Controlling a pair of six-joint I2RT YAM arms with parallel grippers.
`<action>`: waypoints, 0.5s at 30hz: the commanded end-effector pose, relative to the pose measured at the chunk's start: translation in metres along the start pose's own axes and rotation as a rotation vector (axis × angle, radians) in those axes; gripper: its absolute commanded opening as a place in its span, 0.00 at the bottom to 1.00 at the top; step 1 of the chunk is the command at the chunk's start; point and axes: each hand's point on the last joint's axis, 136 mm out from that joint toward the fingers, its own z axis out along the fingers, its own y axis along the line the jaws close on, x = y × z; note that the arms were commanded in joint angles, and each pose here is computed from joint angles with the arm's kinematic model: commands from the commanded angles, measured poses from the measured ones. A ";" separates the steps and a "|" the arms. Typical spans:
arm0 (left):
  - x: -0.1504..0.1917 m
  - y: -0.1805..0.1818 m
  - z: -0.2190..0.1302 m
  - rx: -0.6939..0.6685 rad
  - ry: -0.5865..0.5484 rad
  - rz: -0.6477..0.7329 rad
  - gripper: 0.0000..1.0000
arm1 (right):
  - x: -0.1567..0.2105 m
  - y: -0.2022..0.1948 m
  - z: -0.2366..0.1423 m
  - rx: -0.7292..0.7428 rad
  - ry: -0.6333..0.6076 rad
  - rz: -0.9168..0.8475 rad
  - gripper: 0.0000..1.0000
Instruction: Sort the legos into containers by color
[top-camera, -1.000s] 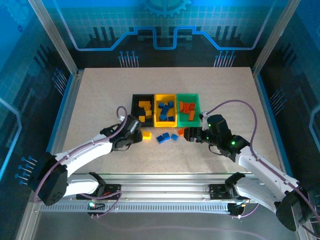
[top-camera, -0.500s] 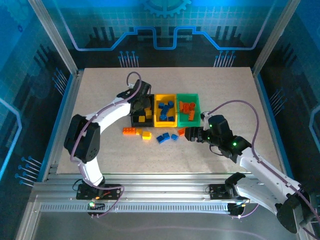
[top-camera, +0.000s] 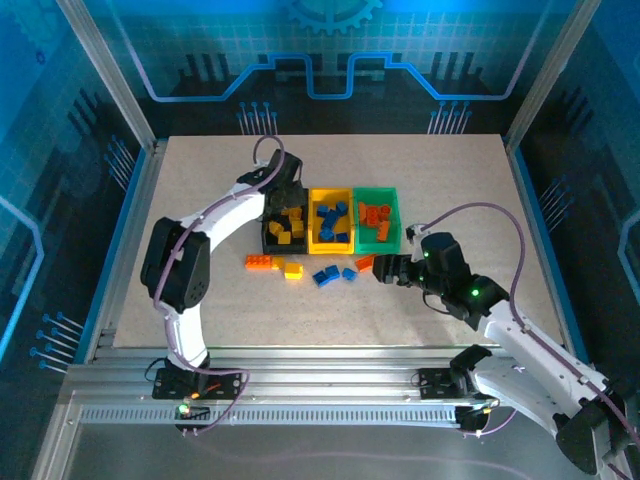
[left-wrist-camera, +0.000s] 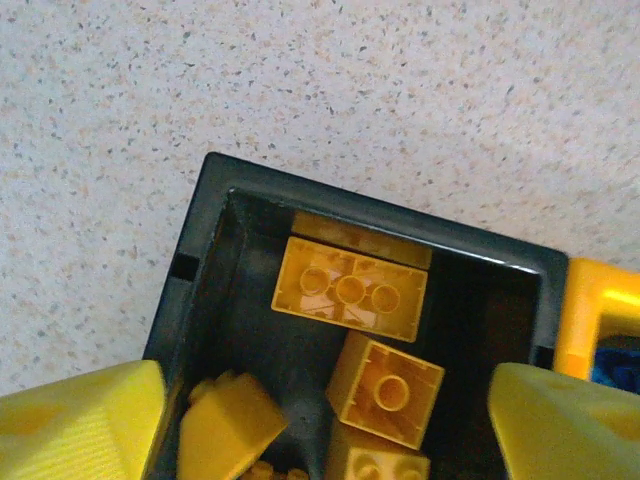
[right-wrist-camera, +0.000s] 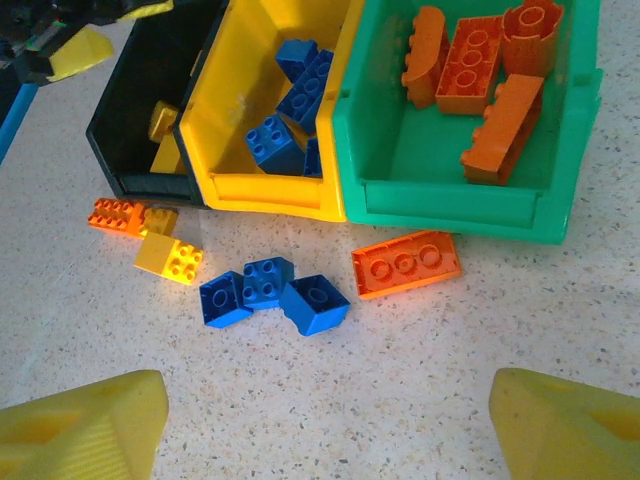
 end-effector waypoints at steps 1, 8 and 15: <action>-0.017 -0.017 -0.050 0.129 -0.053 -0.036 0.99 | -0.001 -0.007 -0.004 0.029 -0.012 0.012 0.86; 0.006 -0.040 -0.134 0.377 -0.107 -0.028 0.99 | 0.002 -0.007 -0.002 0.028 0.000 0.006 0.86; 0.087 -0.024 -0.172 0.517 -0.053 -0.003 0.99 | 0.020 -0.007 0.014 0.035 0.062 -0.013 0.85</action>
